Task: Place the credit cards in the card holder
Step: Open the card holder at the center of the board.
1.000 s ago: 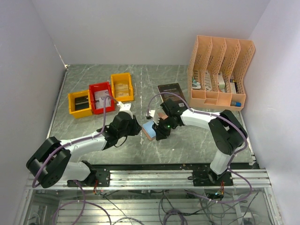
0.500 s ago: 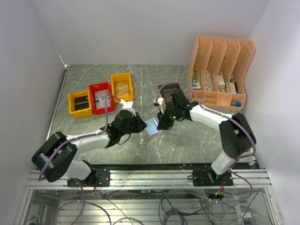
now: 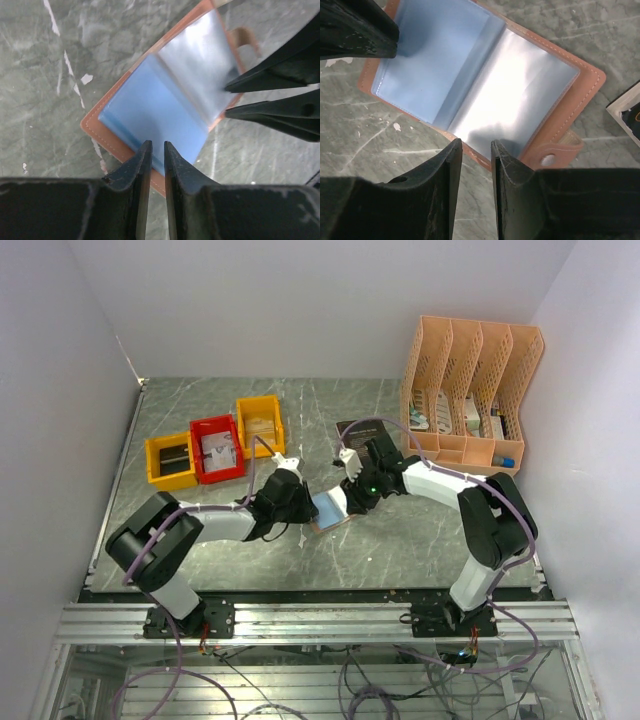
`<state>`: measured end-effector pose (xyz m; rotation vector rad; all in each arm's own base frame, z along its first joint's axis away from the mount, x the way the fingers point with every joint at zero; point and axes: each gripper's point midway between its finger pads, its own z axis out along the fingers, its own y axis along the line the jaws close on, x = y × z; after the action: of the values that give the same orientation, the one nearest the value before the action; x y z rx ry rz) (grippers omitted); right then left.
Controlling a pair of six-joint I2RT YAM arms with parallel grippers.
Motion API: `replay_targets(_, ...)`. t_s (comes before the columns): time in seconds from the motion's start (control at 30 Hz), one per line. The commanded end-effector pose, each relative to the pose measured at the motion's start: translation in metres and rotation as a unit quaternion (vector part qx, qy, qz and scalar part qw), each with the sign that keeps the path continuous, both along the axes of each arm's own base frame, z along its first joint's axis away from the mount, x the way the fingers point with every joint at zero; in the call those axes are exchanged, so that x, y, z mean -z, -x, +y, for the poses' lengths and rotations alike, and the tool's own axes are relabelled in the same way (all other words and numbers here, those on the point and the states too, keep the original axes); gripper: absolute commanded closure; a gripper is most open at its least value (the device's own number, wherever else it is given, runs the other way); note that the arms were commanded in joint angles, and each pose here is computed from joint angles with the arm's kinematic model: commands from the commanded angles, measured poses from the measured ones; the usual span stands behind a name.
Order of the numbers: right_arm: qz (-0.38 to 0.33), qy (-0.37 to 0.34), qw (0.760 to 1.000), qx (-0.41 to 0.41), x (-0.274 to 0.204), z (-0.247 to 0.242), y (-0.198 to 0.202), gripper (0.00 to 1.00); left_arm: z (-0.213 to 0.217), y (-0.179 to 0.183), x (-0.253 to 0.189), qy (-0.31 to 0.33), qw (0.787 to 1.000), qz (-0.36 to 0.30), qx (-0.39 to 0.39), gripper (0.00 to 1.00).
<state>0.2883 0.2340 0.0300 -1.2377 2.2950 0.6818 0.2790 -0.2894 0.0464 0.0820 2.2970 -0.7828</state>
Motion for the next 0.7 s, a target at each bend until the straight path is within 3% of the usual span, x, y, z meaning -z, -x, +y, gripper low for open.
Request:
replay_targets(0.0, -0.005, 0.017, 1.0, 0.019, 0.001, -0.011, -0.013, 0.7, 0.005, -0.004, 0.018, -0.039, 0.999, 0.015, 0.002, 0.74)
replay_targets(0.33, 0.033, -0.043, 0.999, -0.007, -0.012, -0.001, -0.001, 0.69, 0.023, -0.011, 0.025, -0.098, 0.995, 0.01, -0.017, 0.74)
replay_targets(0.67, 0.06, -0.137, 0.987, -0.062, -0.044, 0.017, 0.019, 0.67, 0.02, -0.023, -0.051, -0.059, 0.995, -0.081, -0.012, 0.7)
